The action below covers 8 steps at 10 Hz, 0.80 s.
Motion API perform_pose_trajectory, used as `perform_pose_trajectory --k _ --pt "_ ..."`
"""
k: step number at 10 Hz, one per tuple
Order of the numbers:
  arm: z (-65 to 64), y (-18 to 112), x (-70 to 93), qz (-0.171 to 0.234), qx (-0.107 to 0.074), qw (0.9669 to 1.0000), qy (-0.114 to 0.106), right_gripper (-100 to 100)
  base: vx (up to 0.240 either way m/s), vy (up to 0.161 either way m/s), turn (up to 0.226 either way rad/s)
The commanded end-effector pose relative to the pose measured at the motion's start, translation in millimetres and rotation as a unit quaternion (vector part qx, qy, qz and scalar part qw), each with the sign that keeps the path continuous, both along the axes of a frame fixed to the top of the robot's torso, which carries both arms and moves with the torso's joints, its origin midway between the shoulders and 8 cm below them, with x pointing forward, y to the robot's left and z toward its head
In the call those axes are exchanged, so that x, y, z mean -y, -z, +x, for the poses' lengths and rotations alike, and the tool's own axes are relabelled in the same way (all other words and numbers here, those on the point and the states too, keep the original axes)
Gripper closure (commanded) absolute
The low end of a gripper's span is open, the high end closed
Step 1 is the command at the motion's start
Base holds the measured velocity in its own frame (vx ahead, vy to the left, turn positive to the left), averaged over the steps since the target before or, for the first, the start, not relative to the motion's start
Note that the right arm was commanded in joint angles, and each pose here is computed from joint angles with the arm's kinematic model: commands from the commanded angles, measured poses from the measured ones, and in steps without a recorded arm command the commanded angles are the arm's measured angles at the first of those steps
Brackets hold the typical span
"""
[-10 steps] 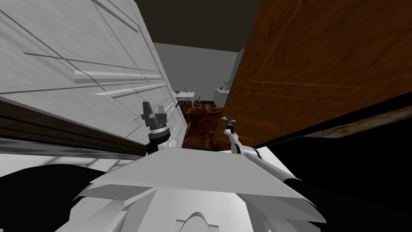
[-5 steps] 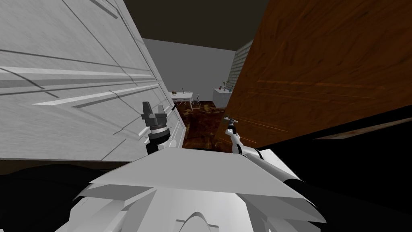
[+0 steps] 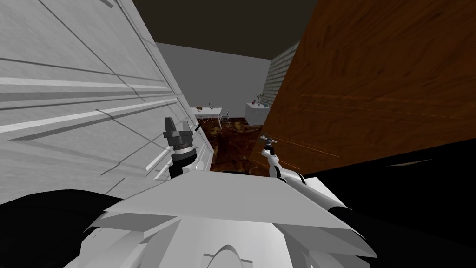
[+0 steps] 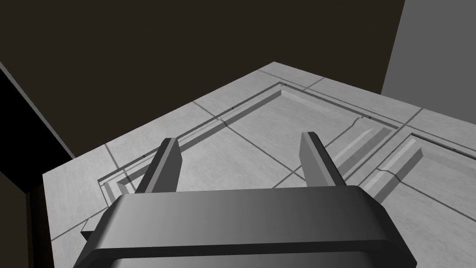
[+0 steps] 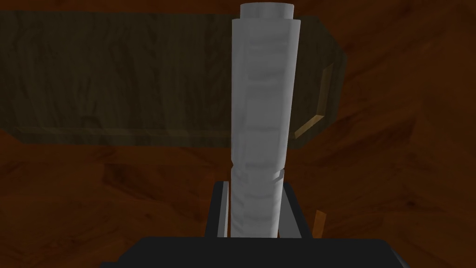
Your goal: Push the door open
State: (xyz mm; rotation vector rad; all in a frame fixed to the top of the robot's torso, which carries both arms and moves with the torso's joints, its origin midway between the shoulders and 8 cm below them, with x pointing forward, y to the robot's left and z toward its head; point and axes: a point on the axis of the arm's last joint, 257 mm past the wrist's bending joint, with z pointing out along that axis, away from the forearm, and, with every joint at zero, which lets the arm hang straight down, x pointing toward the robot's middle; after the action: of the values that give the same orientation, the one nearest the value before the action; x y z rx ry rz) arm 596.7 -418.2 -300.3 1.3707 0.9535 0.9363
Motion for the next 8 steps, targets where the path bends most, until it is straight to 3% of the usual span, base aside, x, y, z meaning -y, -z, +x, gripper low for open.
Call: perform_pose_trajectory --k 1,4,6,7,8 --pt "-1.8 -5.2 6.9 -0.003 0.005 1.0000 0.006 100 0.121 0.012 -0.017" --pt "-10.7 -4.7 30.5 -0.003 0.005 0.9996 0.028 100 0.194 0.030 -0.043" --pt "-10.7 -4.7 30.5 -0.003 0.005 0.9996 0.028 100 0.086 0.012 -0.030" --pt "-16.7 -4.5 45.4 -0.003 0.005 0.9991 0.042 100 0.126 0.019 -0.031" --pt "-18.3 -4.5 49.3 -0.003 0.005 0.9989 0.046 100 0.190 0.043 -0.060"
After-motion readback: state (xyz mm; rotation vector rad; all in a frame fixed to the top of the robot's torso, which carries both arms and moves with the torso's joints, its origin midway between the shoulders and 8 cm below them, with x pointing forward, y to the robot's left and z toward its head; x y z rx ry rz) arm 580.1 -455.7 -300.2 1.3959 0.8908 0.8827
